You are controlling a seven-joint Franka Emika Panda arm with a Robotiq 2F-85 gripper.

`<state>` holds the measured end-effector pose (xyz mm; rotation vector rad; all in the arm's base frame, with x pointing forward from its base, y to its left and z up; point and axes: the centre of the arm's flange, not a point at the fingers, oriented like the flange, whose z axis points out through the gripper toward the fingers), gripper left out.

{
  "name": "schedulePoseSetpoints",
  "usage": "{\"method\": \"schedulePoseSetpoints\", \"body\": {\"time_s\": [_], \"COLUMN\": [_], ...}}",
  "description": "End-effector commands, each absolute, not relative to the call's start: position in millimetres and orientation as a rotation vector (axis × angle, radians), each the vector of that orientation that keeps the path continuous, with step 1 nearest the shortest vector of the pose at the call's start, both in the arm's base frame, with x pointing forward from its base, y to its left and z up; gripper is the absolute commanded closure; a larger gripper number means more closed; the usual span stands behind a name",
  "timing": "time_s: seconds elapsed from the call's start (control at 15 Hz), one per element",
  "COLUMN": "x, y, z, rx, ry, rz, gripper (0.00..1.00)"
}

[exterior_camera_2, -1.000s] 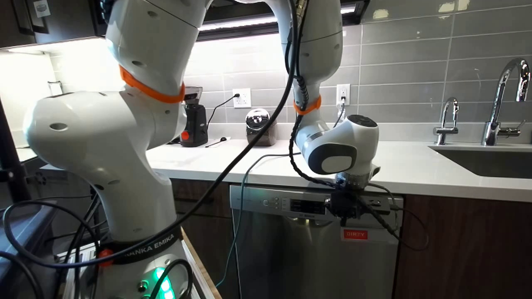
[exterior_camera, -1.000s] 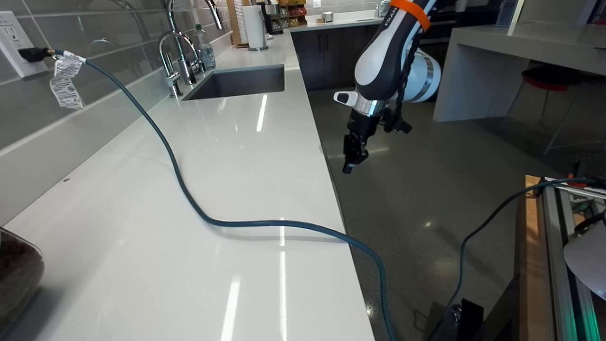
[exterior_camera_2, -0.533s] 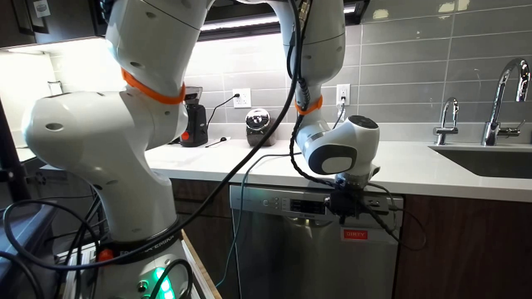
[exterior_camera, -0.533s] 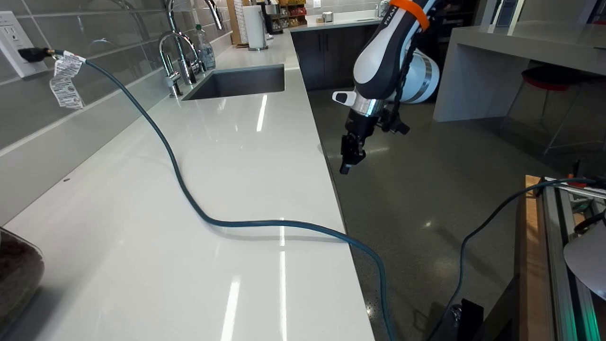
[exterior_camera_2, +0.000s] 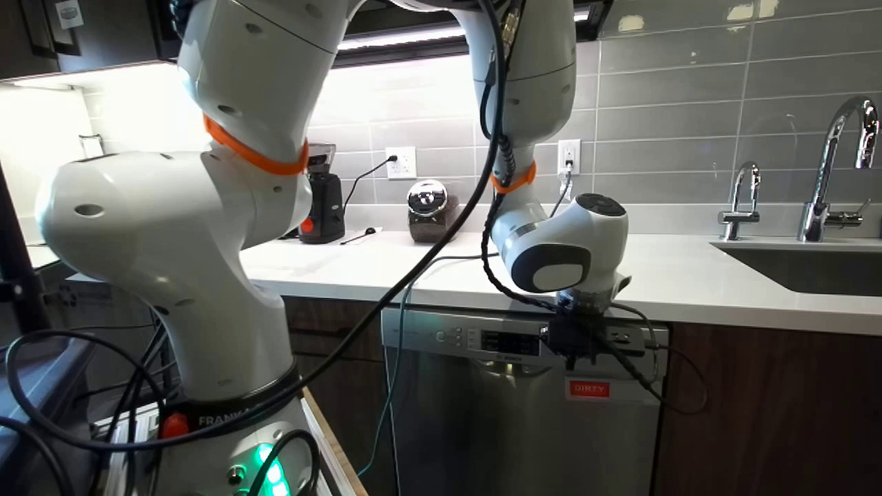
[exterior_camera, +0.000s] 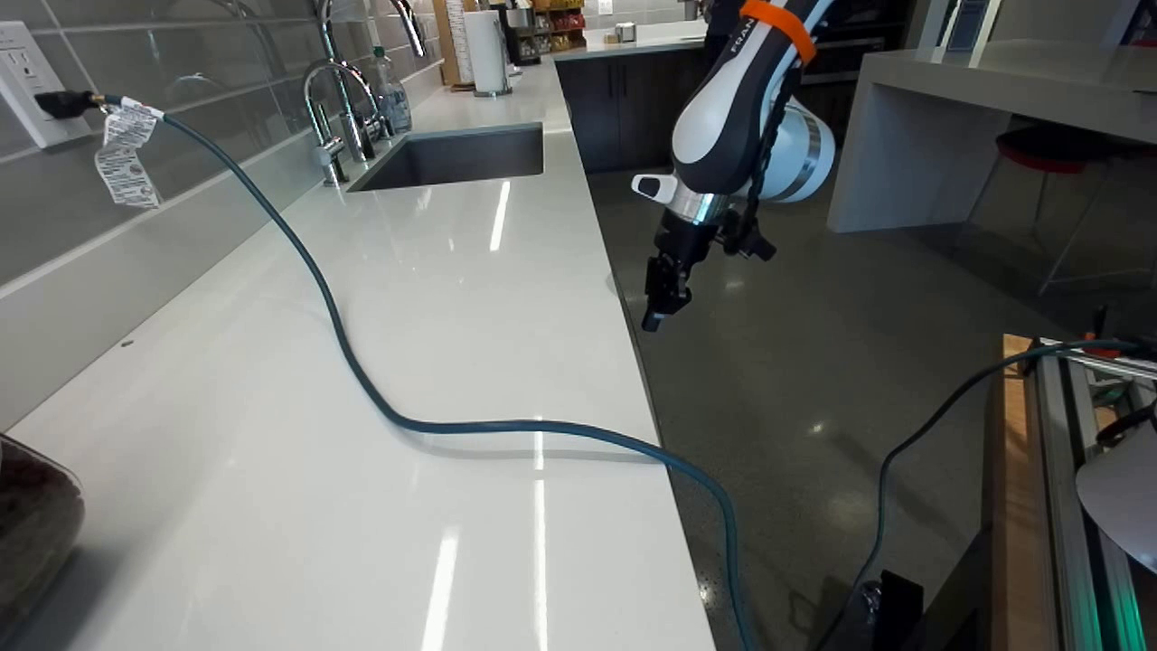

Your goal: Press a right button on the right side of the dish washing machine

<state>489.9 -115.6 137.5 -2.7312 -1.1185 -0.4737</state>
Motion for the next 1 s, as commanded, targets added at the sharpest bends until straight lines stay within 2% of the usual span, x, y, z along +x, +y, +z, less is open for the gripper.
{"method": "schedulePoseSetpoints", "body": {"time_s": [0.0, 0.93], "x": [492.7, 495.2], "y": [-115.9, -114.2], "z": [134.1, 134.5], "rx": [-2.718, -2.697], "ry": [-1.106, -1.095], "rz": [-0.525, -0.533], "gripper": [1.0, 1.0]}}
